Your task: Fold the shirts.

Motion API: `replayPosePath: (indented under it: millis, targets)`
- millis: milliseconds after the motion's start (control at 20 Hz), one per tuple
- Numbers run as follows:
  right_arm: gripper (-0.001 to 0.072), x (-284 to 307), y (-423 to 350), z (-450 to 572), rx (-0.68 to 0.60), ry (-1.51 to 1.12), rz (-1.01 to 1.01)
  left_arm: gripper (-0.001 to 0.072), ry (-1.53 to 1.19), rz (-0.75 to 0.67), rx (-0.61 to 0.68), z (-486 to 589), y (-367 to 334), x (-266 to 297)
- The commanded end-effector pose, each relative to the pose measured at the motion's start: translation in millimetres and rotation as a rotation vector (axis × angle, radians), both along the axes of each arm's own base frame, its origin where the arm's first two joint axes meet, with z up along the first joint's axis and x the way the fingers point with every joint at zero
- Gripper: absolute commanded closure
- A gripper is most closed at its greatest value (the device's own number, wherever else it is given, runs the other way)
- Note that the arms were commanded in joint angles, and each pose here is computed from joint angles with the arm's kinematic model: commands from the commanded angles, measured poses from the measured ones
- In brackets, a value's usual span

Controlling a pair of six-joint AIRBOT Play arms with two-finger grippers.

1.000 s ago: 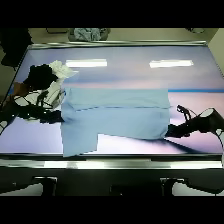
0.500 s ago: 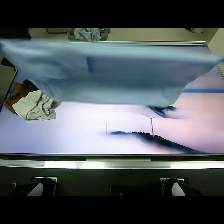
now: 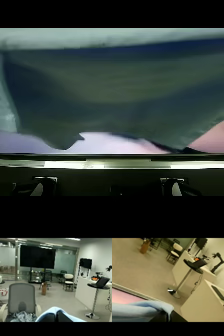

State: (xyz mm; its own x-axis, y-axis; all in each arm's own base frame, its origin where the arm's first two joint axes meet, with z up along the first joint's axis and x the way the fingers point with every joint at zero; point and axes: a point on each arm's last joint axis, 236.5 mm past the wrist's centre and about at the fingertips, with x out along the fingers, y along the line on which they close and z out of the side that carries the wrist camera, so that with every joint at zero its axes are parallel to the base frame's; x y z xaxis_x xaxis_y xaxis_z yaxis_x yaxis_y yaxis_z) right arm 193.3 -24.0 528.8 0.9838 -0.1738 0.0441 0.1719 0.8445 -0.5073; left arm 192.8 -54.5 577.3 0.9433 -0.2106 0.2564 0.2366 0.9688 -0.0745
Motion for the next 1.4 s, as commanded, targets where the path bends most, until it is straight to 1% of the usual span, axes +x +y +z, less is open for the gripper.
replayPosePath:
  millis: [0, 50, 150, 250, 400, 450, 550, 650, 700, 850, 1000, 1100, 1200, 1350]
  targets:
    - [0.0672, -2, -14, -3, 0.008, 0.017, -0.058, 0.0684, -0.008, 0.019, 0.0, 3, 4, -1]
    - [0.0672, 9, -22, -13, 0.017, 0.063, -0.071, 0.0684, 0.015, 0.017, -0.002, -2, 5, 9]
    - [0.0673, 47, -43, -55, 0.057, 0.239, -0.087, 0.0684, 0.178, 0.001, -0.01, -38, 7, 49]
    - [0.0673, 108, -64, -138, 0.127, 0.554, -0.047, 0.0684, 0.454, -0.021, 0.001, -112, 13, 115]
    - [0.0673, 185, -81, -276, 0.272, 0.994, 0.031, 0.0683, 0.842, -0.057, 0.025, -258, 27, 215]
    - [0.0673, 208, -81, -323, 0.292, 1.12, 0.043, 0.0683, 0.978, -0.073, 0.013, -317, 30, 240]
    - [0.0672, 260, -67, -402, 0.287, 1.25, 0.094, 0.0682, 1.196, -0.108, -0.007, -424, 28, 271]
    - [0.0671, 301, -50, -465, 0.299, 1.292, 0.111, 0.0682, 1.31, -0.158, 0.016, -503, 16, 295]
    - [0.0671, 320, -46, -485, 0.313, 1.273, 0.1, 0.0681, 1.328, -0.165, 0.027, -528, 12, 307]
    - [0.0671, 375, -48, -510, 0.378, 1.11, 0.057, 0.0682, 1.29, -0.119, -0.001, -573, 17, 352]
    - [0.0671, 414, -55, -501, 0.37, 0.939, 0.056, 0.0682, 1.173, -0.045, -0.024, -581, 29, 391]
    - [0.0671, 423, -58, -500, 0.365, 0.902, 0.052, 0.0682, 1.134, -0.019, -0.035, -581, 34, 401]
    - [0.067, 415, -56, -506, 0.37, 0.947, 0.055, 0.0681, 1.146, -0.026, -0.032, -579, 34, 398]
    - [0.0671, 369, -56, -508, 0.309, 1.134, 0.054, 0.0681, 1.245, -0.084, -0.001, -563, 32, 368]
